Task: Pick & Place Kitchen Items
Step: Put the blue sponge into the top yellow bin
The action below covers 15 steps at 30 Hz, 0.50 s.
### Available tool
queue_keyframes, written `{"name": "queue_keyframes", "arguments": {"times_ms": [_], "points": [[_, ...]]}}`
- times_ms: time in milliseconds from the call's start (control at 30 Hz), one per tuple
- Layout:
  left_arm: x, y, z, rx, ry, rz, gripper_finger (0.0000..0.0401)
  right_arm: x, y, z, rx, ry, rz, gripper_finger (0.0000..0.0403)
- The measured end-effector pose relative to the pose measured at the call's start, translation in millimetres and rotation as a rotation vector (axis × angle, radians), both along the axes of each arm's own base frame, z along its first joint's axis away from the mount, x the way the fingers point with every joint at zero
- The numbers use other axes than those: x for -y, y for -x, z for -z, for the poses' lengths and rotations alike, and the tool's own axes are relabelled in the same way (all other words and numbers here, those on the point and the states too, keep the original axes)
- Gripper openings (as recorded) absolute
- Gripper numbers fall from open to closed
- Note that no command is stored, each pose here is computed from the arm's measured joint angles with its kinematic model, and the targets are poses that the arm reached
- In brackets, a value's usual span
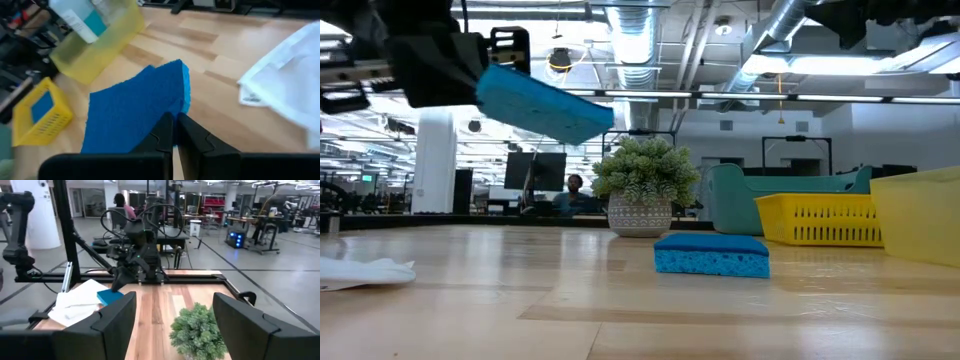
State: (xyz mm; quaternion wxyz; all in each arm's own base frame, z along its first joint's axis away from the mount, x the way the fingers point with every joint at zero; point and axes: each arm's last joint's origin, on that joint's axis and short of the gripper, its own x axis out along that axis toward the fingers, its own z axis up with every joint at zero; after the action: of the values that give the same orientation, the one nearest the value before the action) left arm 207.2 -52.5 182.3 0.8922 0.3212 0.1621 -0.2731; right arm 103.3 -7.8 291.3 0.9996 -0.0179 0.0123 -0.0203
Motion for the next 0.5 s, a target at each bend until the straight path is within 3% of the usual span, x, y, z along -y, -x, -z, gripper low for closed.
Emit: {"name": "queue_keyframes", "arguments": {"times_ms": [100,267,500], "points": [[-7.6,-1.9,0.0,0.019,-0.046,-0.019,0.0003,-0.8,-3.4,-0.6,0.006,-0.024,0.027,0.0255],[-22.6,-8.0,0.7,0.068,-0.193,-0.164,0.0002,3.2,-12.0,-2.3,0.051,-0.265,0.158,0.0255],[-27.2,-20.3,-5.5,0.166,-0.352,-0.272,0.0002,4.0,-29.4,-0.6,0.065,-0.48,0.158,0.0255]]}}
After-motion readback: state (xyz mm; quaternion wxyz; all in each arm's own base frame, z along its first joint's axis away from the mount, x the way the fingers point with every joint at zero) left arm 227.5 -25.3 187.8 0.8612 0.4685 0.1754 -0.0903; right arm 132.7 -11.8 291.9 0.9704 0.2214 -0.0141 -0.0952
